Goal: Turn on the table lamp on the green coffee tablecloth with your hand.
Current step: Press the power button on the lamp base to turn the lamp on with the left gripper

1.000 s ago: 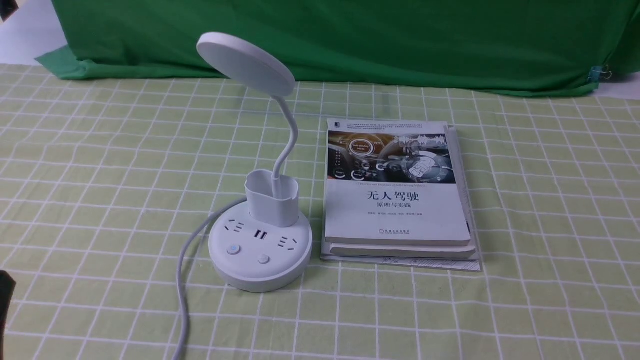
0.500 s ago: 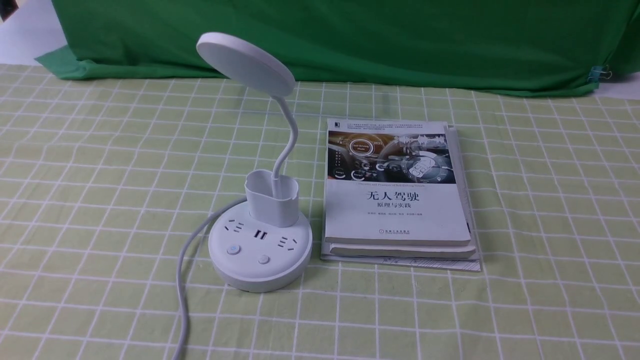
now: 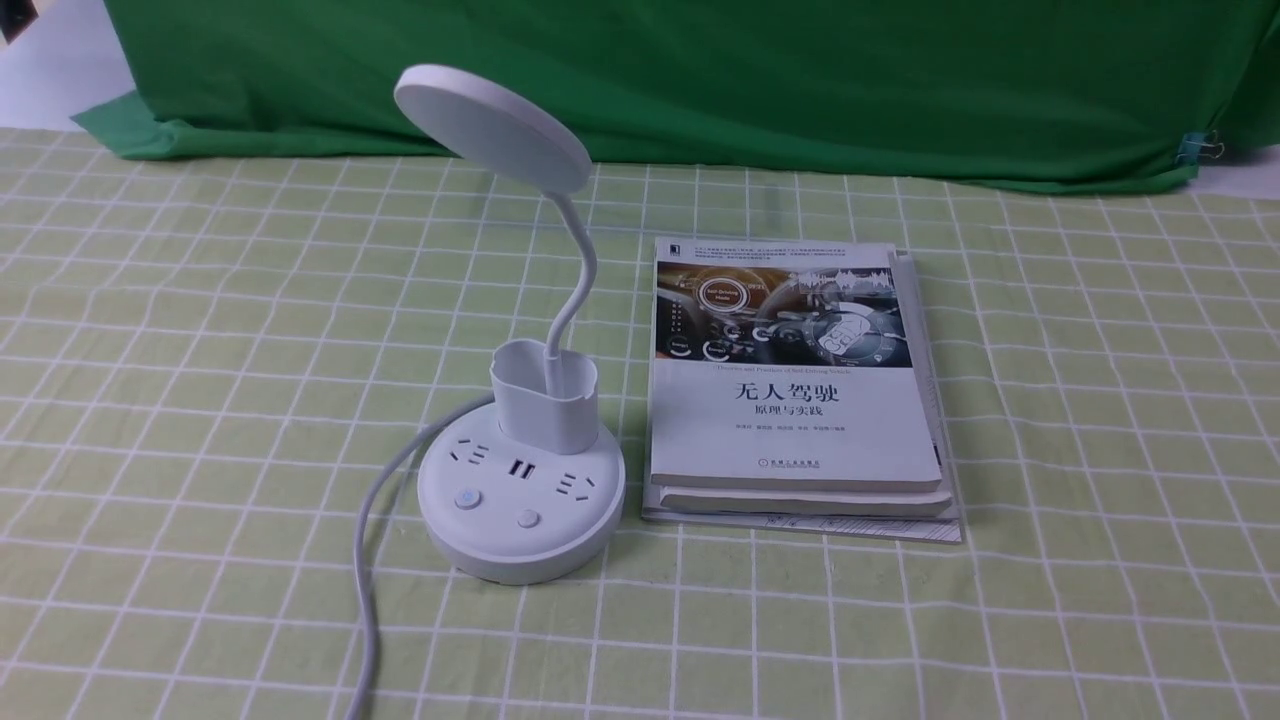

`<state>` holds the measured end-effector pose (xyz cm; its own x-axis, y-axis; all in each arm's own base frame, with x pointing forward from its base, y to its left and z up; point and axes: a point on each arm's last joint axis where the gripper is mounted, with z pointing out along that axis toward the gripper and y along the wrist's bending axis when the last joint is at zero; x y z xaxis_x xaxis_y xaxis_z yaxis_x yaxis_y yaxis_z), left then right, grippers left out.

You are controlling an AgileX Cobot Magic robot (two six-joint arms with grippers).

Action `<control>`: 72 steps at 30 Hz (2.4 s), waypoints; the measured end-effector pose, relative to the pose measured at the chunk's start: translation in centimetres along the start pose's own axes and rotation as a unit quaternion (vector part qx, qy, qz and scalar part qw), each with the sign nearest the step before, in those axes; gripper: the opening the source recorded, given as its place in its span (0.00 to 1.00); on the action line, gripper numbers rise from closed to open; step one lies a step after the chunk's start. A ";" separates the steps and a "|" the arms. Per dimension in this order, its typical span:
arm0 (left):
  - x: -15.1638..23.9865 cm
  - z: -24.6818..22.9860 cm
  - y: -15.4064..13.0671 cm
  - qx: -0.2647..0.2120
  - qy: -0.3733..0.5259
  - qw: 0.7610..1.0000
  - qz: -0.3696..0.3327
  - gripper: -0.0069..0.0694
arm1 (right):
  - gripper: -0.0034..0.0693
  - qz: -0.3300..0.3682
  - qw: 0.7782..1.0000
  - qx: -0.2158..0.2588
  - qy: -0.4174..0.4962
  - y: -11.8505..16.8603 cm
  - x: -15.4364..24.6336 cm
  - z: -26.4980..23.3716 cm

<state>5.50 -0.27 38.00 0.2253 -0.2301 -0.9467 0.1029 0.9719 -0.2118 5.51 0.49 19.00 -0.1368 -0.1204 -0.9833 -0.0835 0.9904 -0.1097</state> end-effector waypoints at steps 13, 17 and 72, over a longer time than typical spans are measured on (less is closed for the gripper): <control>8.3 7.9 1.1 -0.041 0.314 0.948 -0.030 0.40 | 0.38 0.000 1.000 0.000 0.000 0.0 0.0 0.0; 11.7 10.3 1.1 -0.029 0.410 0.910 -0.049 0.40 | 0.38 0.000 1.000 0.000 0.000 0.0 0.0 0.0; 28.9 20.9 -10.4 0.147 0.651 0.714 0.211 0.10 | 0.38 0.000 1.000 0.000 0.000 0.0 0.0 0.0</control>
<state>31.14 -18.04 17.93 -0.7767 0.5065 -0.3744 0.5331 0.8452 0.0373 5.51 0.49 19.00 -0.1368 -0.1204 -0.9833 -0.0835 0.9904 -0.1097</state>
